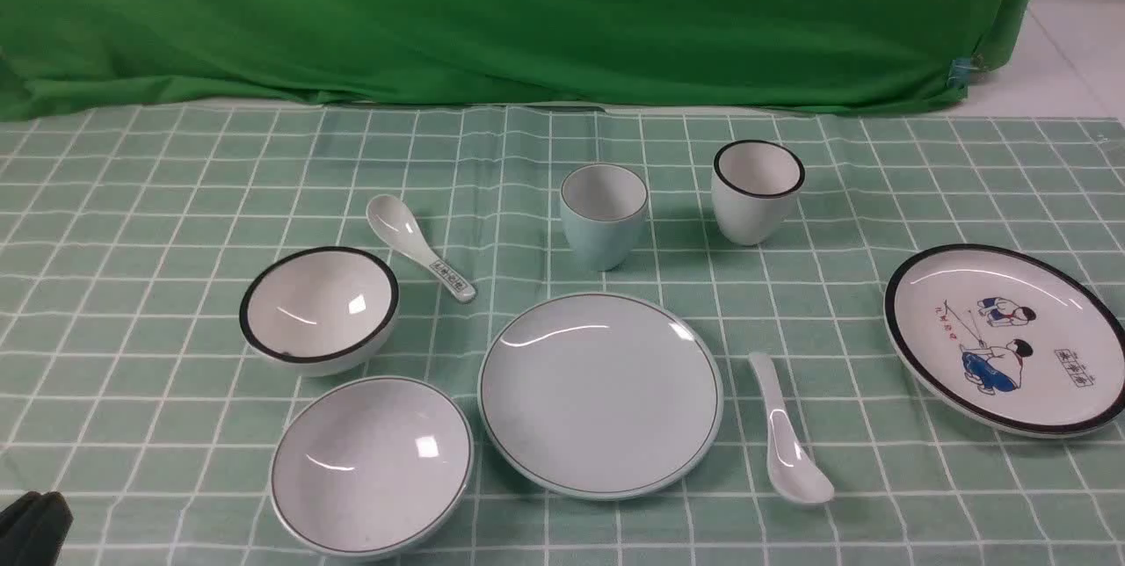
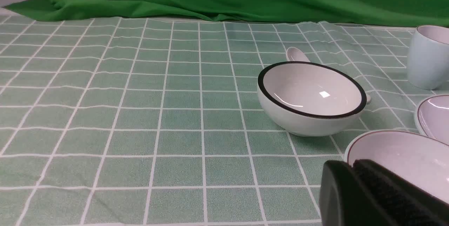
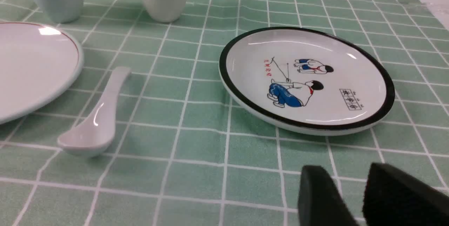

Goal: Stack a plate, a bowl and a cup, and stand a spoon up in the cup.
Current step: Use the left arm to grab a blue rice bowl

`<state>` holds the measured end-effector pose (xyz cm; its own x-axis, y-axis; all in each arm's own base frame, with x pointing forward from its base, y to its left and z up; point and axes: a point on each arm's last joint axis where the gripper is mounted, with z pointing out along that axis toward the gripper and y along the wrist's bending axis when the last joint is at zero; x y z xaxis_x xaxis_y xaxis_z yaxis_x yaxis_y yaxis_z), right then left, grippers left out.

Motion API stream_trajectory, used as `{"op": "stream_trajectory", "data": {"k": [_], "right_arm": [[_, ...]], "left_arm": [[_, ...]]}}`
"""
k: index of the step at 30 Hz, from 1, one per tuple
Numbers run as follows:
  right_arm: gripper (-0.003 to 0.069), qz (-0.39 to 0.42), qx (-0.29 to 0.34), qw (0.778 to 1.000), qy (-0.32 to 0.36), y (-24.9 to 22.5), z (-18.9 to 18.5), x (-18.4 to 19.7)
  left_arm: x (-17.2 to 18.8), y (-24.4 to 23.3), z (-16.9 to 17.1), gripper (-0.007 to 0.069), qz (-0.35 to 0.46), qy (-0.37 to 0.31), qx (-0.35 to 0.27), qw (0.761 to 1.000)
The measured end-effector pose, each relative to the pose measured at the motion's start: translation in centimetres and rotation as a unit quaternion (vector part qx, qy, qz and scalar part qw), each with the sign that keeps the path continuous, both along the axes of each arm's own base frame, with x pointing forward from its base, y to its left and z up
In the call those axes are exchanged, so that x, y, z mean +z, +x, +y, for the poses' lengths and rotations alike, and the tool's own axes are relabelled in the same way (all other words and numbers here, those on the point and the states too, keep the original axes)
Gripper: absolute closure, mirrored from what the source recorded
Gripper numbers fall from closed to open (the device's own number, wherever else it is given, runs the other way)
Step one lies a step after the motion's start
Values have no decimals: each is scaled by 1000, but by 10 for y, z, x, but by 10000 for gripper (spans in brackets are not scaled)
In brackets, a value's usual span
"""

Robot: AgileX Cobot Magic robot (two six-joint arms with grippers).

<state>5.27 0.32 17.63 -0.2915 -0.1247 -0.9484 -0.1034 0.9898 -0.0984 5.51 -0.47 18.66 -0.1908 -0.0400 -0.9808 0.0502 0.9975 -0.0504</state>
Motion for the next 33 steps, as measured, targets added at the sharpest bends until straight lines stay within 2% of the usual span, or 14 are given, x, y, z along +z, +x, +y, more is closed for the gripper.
{"op": "stream_trajectory", "data": {"k": [19, 23, 27, 30, 32, 33], "right_arm": [[418, 1, 0, 1000, 0, 0, 0, 0], [418, 1, 0, 1000, 0, 0, 0, 0], [418, 2, 0, 1000, 0, 0, 0, 0], [418, -4, 0, 1000, 3, 0, 0, 1], [418, -46, -4, 997, 58, 2, 2, 9], [418, -80, -8, 992, 101, 3, 2, 16]], "left_arm": [[3, 0, 0, 608, -14, -1, 2, 1000], [13, 2, 0, 608, -65, -90, 11, 994], [31, 1, 7, 608, -165, -202, 41, 965], [37, 0, 10, 608, -195, -235, 50, 951], [45, -3, 15, 608, -243, -287, 60, 925], [52, -6, 18, 608, -285, -317, 64, 902]]}}
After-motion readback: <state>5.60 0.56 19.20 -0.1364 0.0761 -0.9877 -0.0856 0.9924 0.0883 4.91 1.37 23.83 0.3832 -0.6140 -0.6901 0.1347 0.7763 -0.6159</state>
